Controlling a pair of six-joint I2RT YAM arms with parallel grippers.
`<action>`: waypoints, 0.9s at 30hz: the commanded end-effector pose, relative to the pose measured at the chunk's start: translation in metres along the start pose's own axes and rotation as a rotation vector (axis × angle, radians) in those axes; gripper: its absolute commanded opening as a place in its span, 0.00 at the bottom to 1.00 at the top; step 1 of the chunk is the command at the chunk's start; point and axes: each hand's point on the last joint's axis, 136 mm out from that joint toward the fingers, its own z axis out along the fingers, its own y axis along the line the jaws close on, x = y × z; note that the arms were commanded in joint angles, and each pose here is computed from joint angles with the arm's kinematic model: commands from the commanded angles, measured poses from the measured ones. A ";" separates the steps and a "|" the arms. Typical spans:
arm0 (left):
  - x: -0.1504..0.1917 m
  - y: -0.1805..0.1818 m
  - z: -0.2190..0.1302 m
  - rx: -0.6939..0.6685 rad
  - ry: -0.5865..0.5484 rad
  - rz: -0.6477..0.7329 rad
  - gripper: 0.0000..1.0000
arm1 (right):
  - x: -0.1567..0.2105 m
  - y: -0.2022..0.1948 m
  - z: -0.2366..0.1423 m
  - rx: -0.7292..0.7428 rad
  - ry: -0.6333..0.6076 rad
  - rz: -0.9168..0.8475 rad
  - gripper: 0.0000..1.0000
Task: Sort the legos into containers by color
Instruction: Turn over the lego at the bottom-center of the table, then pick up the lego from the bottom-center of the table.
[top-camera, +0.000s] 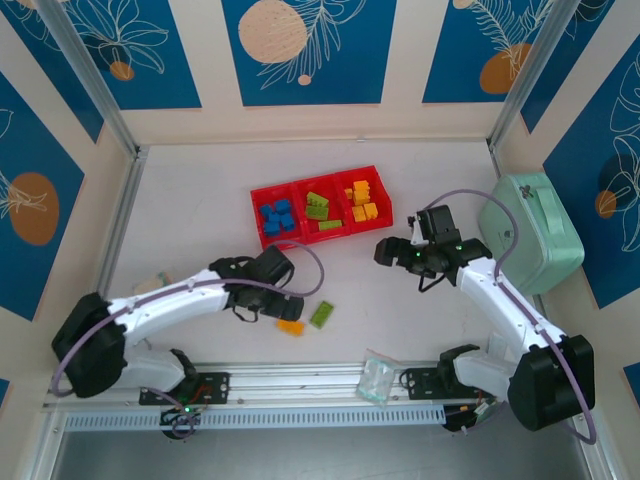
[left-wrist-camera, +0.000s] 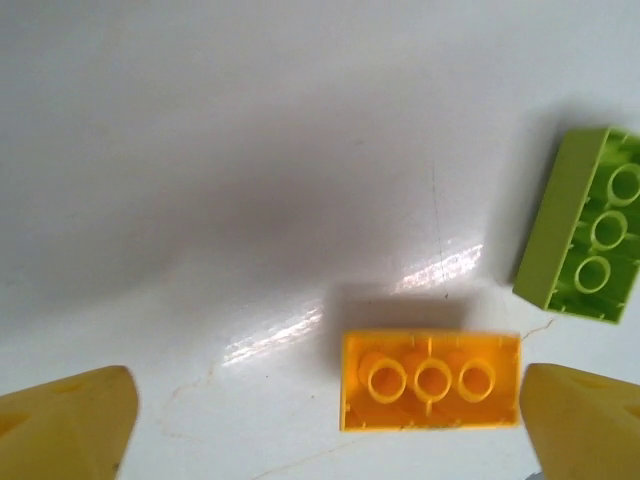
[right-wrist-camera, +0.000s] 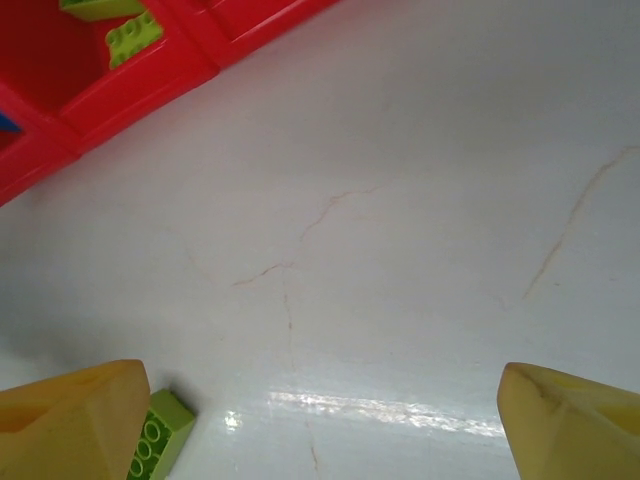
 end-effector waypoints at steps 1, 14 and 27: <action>-0.009 0.024 -0.022 -0.080 -0.101 -0.073 0.99 | -0.001 0.038 -0.004 -0.102 0.009 -0.182 0.90; 0.015 0.099 -0.162 -0.080 -0.547 -0.281 0.99 | 0.095 0.144 0.056 -0.034 0.318 -0.847 0.93; 0.071 0.131 -0.253 0.119 -0.856 -0.271 0.99 | 0.193 0.196 0.119 -0.019 0.558 -1.027 0.89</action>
